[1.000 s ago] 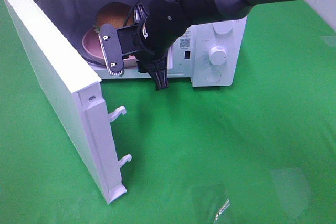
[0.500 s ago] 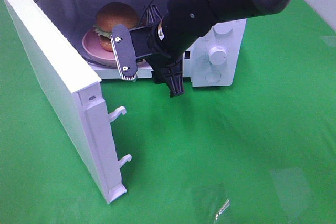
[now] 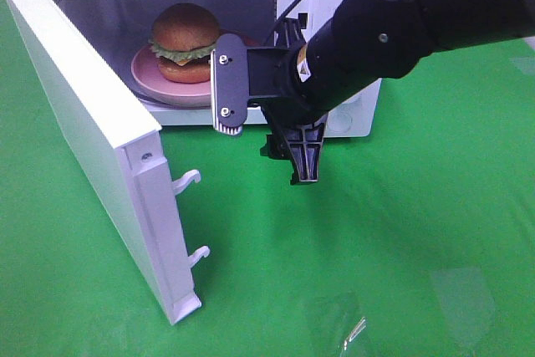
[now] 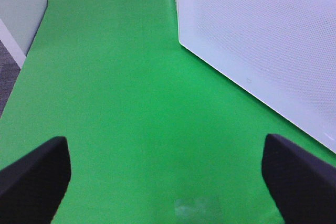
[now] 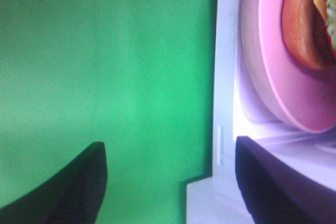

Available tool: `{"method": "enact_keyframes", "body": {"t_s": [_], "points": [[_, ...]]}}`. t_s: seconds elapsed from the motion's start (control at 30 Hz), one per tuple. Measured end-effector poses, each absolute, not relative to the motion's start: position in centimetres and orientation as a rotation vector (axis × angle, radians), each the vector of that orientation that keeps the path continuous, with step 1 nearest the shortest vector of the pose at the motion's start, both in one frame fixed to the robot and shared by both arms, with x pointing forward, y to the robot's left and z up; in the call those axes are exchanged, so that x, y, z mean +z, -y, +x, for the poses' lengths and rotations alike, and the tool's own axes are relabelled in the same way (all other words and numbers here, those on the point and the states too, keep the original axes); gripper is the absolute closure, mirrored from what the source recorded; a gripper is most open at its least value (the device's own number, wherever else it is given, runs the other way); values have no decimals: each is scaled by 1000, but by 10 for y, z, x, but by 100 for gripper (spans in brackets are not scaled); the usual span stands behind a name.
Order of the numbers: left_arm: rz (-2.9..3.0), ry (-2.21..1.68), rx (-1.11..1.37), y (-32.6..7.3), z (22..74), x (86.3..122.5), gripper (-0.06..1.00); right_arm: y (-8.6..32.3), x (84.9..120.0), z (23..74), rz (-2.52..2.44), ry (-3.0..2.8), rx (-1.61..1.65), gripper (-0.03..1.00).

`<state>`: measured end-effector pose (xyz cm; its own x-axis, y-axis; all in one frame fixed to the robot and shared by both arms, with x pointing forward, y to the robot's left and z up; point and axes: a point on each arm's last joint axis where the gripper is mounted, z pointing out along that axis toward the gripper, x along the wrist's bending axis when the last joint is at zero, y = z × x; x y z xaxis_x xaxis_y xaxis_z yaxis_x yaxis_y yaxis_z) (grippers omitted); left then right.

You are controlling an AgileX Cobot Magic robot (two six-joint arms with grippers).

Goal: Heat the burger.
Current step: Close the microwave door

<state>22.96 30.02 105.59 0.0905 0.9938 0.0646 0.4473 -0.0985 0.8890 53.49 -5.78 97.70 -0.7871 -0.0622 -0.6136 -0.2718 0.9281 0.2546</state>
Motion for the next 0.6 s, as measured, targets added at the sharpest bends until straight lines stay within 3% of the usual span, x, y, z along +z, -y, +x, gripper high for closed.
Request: {"method": "enact_keyframes", "body": {"t_s": [0.6], "points": [[1646, -1445, 957, -300, 230, 1056, 4, 101, 994, 482, 458, -2508, 677, 30]]}}
